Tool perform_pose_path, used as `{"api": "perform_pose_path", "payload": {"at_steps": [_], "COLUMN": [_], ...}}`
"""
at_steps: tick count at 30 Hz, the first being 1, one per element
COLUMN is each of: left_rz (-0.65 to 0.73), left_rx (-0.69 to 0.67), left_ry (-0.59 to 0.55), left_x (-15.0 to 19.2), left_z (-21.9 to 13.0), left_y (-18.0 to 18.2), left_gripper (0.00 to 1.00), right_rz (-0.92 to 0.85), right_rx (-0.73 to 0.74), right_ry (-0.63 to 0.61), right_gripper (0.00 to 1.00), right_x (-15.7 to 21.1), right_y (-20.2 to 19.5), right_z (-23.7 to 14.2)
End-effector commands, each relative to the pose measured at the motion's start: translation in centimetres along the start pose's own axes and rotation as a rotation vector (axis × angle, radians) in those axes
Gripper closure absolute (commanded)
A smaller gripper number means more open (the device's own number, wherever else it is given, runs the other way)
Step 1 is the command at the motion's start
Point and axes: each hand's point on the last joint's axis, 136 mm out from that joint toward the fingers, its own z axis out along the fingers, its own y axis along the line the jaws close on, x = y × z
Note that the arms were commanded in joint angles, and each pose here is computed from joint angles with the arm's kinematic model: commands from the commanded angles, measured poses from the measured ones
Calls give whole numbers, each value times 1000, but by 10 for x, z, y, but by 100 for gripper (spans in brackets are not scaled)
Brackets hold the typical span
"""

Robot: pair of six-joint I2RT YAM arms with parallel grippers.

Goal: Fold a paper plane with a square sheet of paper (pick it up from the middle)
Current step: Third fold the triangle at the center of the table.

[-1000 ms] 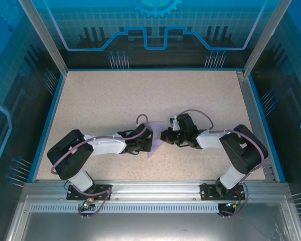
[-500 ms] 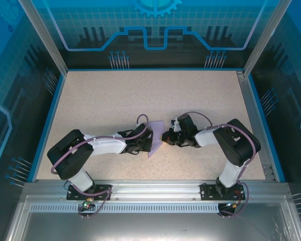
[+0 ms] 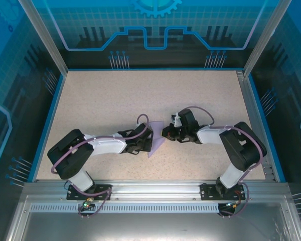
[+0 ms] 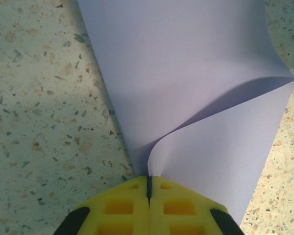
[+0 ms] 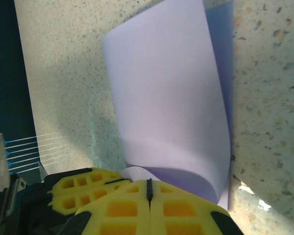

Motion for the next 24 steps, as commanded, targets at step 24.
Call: {"api": "perform_pose_path", "payload": {"at_steps": [24], "left_rz": [24], "left_rx": [-51], "left_ry": [82], "left_x": [17], "left_z": [5], "left_y": [12], "left_gripper": [100], "right_rz": [-88], "right_rx": [1], "right_ry": [91], "right_gripper": [100], "right_x": [25], "right_y": [25], "right_z": [13]}}
